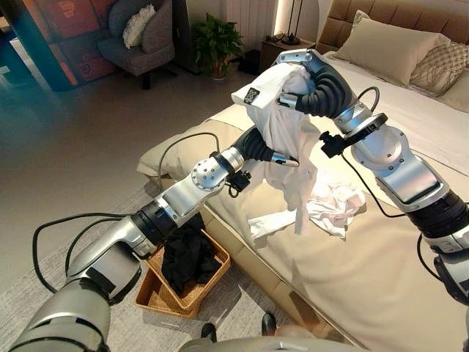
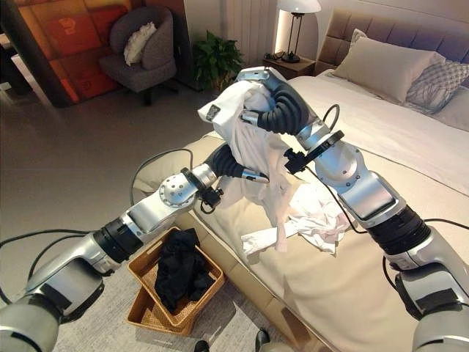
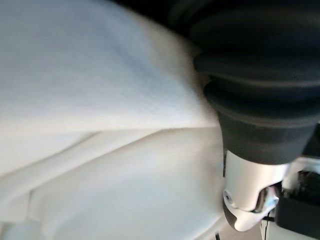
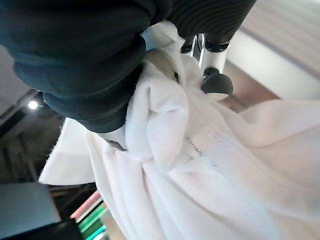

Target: Pick up clothes into the bucket

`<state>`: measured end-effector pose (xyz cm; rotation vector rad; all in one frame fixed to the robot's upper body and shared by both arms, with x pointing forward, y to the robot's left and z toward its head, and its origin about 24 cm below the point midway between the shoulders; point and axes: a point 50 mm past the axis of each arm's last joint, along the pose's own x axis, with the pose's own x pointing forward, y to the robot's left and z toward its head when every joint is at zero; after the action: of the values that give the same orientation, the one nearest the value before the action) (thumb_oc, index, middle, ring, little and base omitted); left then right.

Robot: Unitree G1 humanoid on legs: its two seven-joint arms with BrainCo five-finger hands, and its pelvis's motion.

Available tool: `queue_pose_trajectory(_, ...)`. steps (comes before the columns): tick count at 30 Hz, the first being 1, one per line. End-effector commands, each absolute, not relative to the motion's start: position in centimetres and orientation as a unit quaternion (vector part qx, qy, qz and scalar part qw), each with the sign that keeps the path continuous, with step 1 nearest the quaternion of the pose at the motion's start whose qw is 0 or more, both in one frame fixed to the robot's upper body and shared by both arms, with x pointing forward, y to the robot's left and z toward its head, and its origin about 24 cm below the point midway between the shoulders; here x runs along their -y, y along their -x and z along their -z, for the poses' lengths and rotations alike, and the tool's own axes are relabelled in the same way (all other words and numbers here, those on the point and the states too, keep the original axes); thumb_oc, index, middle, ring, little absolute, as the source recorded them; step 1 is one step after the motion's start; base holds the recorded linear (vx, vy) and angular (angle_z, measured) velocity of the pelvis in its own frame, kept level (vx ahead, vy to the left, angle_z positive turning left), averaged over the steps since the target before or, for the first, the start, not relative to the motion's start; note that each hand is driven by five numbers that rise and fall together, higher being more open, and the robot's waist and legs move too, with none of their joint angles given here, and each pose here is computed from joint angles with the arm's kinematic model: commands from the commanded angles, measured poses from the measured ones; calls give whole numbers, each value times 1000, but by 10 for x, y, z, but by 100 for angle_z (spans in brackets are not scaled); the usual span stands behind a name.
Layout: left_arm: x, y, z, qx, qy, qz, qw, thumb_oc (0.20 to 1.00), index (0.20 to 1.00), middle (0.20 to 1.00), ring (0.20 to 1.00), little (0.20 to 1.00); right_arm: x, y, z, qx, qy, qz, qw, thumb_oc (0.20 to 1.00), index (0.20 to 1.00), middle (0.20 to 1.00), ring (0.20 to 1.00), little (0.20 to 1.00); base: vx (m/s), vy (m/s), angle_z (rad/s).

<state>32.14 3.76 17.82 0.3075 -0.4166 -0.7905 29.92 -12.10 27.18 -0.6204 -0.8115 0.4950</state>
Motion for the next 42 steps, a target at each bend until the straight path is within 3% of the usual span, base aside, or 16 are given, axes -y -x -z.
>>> queue_pose_trajectory(1, -14, -327, -207, 226, -126, 411, 874, 1000, 1000, 1000, 1000, 1000, 99, -273, -303, 471, 234, -280, 803, 200, 200, 200, 200, 200, 0, 0, 0)
queue_pose_trajectory(7, -11, -321, -202, 186, -64, 445, 874, 1000, 1000, 1000, 1000, 1000, 94, -273, -300, 466, 225, -293, 804, 200, 200, 200, 200, 200, 0, 0, 0)
queue_pose_trajectory(9, -13, -321, -198, 176, -53, 447, 876, 539, 539, 539, 539, 539, 94, -273, -300, 467, 226, -292, 803, 200, 200, 200, 200, 200, 0, 0, 0)
queue_pose_trajectory(11, -18, -322, -198, 173, -39, 442, 879, 200, 200, 200, 200, 200, 95, -273, -299, 467, 228, -291, 804, 200, 200, 200, 200, 200, 0, 0, 0)
queue_pose_trajectory(14, -25, -323, -194, 165, -21, 430, 887, 200, 200, 200, 200, 200, 97, -273, -297, 465, 232, -284, 806, 200, 200, 200, 200, 200, 0, 0, 0)
queue_pose_trajectory(15, -27, -324, -192, 161, -10, 425, 891, 200, 200, 200, 200, 200, 99, -274, -296, 464, 233, -281, 808, 369, 369, 369, 369, 369, 0, 0, 0)
queue_pose_trajectory(16, -30, -324, -191, 160, -4, 419, 894, 200, 200, 200, 200, 200, 101, -274, -295, 463, 234, -275, 810, 595, 595, 595, 595, 595, 0, 0, 0)
queue_pose_trajectory(17, -33, -325, -190, 161, 1, 411, 897, 200, 200, 200, 200, 200, 103, -275, -294, 461, 237, -268, 812, 1000, 1000, 1000, 1000, 1000, 0, 0, 0)
queue_pose_trajectory(24, -61, -328, -187, 166, 22, 364, 916, 200, 200, 200, 200, 200, 117, -277, -287, 451, 234, -241, 827, 1000, 1000, 1000, 1000, 1000, 1, -1, 0)
queue_pose_trajectory(30, -111, -326, -181, 172, 38, 287, 941, 200, 200, 200, 200, 200, 148, -278, -269, 418, 197, -194, 865, 1000, 1000, 1000, 1000, 1000, 7, -3, 3)
queue_pose_trajectory(37, -197, -308, -159, 174, -33, 139, 974, 200, 200, 200, 200, 200, 217, -279, -179, 242, 117, -78, 960, 1000, 1000, 1000, 1000, 1000, 3, 0, 1)
queue_pose_trajectory(42, -242, -291, -156, 184, -115, 44, 975, 200, 200, 200, 200, 200, 248, -261, -91, 78, 62, -7, 995, 1000, 1000, 1000, 1000, 1000, -3, 5, 1)
